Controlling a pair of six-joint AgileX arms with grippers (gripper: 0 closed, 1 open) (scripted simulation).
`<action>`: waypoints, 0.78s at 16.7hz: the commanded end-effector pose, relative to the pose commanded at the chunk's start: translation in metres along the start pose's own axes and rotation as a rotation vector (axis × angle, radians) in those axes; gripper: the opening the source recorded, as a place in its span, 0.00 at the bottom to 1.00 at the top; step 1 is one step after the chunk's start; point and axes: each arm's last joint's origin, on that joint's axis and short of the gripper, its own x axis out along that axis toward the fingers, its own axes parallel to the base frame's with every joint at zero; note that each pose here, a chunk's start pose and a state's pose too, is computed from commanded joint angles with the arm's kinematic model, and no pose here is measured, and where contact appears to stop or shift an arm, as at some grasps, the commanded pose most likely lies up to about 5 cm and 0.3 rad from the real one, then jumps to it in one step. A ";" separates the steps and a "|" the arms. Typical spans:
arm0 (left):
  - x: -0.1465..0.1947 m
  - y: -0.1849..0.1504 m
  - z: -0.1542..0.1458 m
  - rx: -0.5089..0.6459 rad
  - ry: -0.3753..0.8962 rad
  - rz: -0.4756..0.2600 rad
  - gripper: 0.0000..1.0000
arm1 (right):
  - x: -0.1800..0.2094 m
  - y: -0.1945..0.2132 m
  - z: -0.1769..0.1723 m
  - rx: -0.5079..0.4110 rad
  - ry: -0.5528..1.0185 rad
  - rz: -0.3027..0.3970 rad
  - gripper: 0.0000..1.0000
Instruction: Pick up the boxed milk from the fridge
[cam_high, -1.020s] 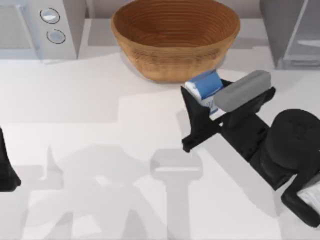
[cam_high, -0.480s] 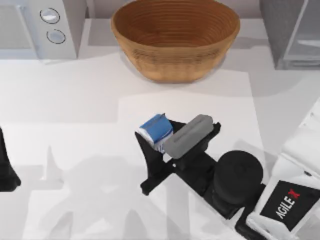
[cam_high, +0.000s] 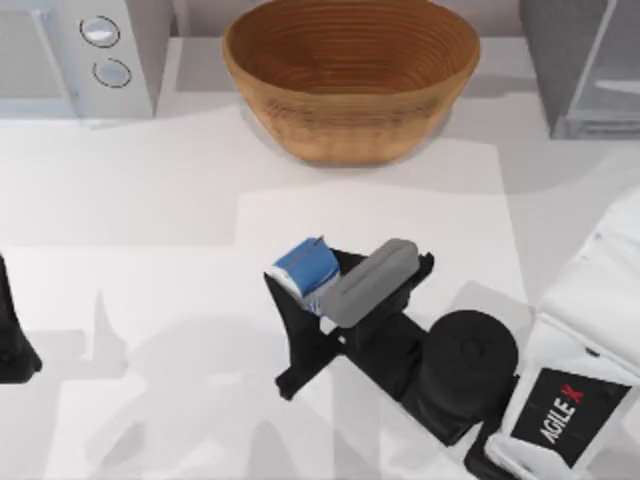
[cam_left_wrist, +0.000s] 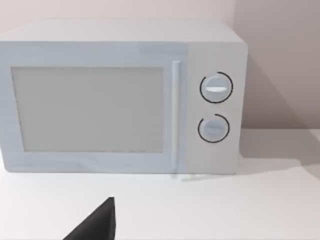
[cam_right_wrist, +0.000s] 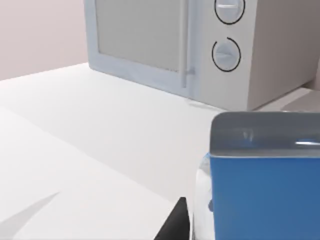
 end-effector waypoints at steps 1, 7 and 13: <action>0.000 0.000 0.000 0.000 0.000 0.000 1.00 | 0.001 0.000 -0.001 0.000 0.002 0.000 0.00; 0.000 0.000 0.000 0.000 0.000 0.000 1.00 | 0.044 0.003 -0.010 0.002 -0.021 0.004 0.00; 0.000 0.000 0.000 0.000 0.000 0.000 1.00 | 0.063 0.002 -0.019 -0.001 -0.005 0.003 0.00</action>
